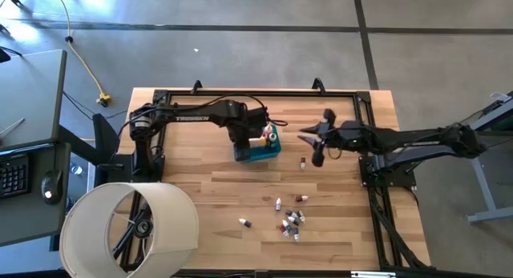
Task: Pick & Place food coloring
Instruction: Adjust the big yellow food coloring bottle in the bin
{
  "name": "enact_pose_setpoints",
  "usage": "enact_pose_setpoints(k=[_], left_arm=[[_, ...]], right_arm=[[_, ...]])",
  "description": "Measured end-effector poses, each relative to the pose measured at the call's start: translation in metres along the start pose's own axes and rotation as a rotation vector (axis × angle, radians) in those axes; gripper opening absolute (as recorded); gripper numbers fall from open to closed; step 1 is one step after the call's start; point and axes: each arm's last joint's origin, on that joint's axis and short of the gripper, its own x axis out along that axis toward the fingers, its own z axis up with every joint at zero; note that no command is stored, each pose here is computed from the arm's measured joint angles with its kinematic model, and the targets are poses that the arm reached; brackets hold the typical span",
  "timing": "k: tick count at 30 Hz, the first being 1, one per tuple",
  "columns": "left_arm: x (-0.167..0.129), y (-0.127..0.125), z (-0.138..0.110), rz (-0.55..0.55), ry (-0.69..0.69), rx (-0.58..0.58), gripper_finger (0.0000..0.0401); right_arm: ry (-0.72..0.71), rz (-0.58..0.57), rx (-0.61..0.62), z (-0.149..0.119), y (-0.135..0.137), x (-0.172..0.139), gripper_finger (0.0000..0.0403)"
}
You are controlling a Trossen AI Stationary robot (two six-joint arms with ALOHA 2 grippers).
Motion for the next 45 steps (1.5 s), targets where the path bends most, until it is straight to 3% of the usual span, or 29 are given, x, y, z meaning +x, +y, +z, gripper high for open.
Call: enact_pose_setpoints(k=[6,14,19,26,32,45], left_arm=[[-0.024,-0.009,0.004,-0.006,0.012,0.027,0.0094],[-0.027,-0.029,0.003,-0.051,0.021,0.09,0.0095],[-0.026,-0.042,0.003,-0.044,0.017,0.106,0.0095],[-0.025,-0.055,0.002,0.003,0.018,0.123,0.0095],[-0.025,-0.062,0.003,-0.004,0.002,0.129,0.0095],[-0.027,-0.066,0.008,-0.016,-0.044,0.147,0.0095]], right_arm=[[-0.029,0.071,-0.113,-0.008,0.014,0.041,0.0117],[-0.202,0.234,-0.147,-0.016,0.032,0.083,0.0212],[-0.13,0.271,-0.166,-0.025,0.049,0.111,0.0247],[0.05,0.218,-0.211,-0.007,0.072,0.139,0.0244],[0.143,0.163,-0.166,0.0,0.075,0.147,0.024],[0.188,0.179,-0.229,-0.01,0.076,0.144,0.0232]])
